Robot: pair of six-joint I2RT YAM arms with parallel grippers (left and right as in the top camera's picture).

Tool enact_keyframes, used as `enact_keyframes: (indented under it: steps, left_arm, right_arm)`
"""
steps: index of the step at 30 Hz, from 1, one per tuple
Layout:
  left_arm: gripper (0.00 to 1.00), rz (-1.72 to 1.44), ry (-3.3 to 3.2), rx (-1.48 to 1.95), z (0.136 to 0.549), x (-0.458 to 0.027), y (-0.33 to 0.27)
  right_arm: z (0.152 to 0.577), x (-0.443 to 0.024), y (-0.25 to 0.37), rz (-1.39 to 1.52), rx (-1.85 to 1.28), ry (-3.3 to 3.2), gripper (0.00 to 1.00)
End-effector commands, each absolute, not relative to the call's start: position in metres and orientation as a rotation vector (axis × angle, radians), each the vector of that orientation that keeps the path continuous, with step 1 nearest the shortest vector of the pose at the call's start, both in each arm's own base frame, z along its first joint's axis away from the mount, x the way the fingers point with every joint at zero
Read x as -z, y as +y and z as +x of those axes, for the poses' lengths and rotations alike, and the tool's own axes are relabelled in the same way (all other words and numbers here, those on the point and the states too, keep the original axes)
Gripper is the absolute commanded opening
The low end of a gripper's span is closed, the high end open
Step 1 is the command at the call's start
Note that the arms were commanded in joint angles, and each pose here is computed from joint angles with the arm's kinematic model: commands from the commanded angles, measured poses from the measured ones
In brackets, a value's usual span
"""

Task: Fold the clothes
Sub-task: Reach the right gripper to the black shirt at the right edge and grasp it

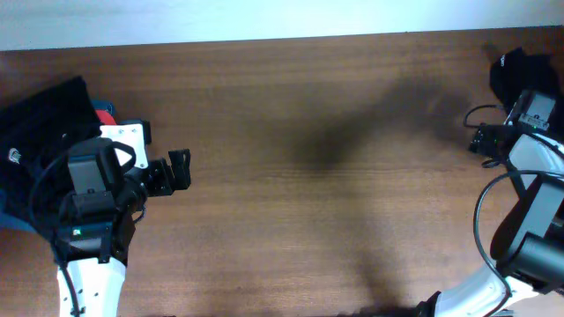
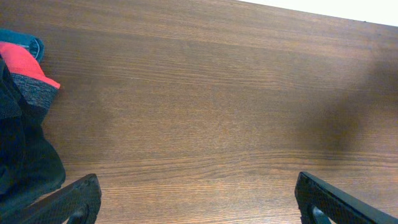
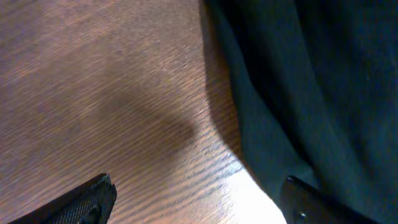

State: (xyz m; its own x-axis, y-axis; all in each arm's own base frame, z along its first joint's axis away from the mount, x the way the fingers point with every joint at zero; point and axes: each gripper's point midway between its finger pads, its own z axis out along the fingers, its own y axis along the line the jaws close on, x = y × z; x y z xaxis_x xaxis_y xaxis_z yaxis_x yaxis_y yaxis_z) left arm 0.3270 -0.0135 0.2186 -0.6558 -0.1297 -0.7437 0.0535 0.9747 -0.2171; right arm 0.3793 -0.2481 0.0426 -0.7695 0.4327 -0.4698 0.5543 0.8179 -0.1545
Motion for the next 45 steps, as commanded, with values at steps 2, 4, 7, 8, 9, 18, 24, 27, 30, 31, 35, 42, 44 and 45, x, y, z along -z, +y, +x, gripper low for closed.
enact_keyframes:
  steps: [2,4,7,8,9,18,24,27,30,31,35,42,44,45]
  left_arm:
    - [0.99,-0.040,2.243,0.293,0.330,-0.230,-0.016]
    - [0.99,-0.040,2.243,0.293,0.330,-0.230,-0.016]
    - [0.99,-0.040,2.243,0.293,0.330,-0.230,-0.016]
    - [0.98,-0.040,2.243,0.293,0.330,-0.230,-0.016]
    - [0.98,-0.040,2.243,0.293,0.330,-0.230,-0.016]
    - [0.97,-0.040,2.243,0.293,0.330,-0.230,-0.016]
    - [0.97,-0.040,2.243,0.293,0.330,-0.230,-0.016]
    - [0.97,-0.039,2.242,0.293,0.330,-0.230,-0.016]
    - [0.97,-0.040,2.242,0.292,0.330,-0.230,-0.016]
    - [0.97,-0.040,2.242,0.292,0.330,-0.230,-0.016]
    - [0.97,-0.037,2.230,0.290,0.332,-0.232,-0.016]
    - [0.97,-0.028,2.187,0.284,0.339,-0.241,-0.016]
    - [0.97,-0.026,2.176,0.283,0.340,-0.243,-0.015]
    - [0.97,-0.026,2.175,0.283,0.340,-0.243,-0.015]
  right_arm:
    - [0.376,-0.019,-0.262,0.776,0.420,2.601,0.90]
    - [0.376,-0.011,-0.270,0.794,0.424,2.592,0.89]
    - [0.380,-0.008,-0.280,0.807,0.444,2.558,0.89]
    - [0.381,-0.008,-0.283,0.809,0.447,2.548,0.89]
    - [0.381,-0.007,-0.284,0.812,0.449,2.542,0.88]
    - [0.374,0.011,-0.293,0.849,0.451,2.557,0.44]
    - [0.386,0.000,-0.285,0.813,0.388,2.534,0.04]
    - [0.409,-0.023,-0.267,0.729,0.286,2.490,0.04]
    - [0.448,-0.068,-0.217,0.490,0.124,2.454,0.04]
    - [0.462,-0.087,-0.182,0.334,0.033,2.457,0.04]
    - [0.467,-0.122,-0.048,-0.244,-0.316,2.466,0.04]
    - [0.356,-0.092,0.099,-0.978,-0.536,2.739,0.04]
    - [0.341,-0.087,0.108,-1.067,-0.487,2.789,0.04]
    - [0.333,-0.087,0.116,-1.109,-0.494,2.799,0.04]
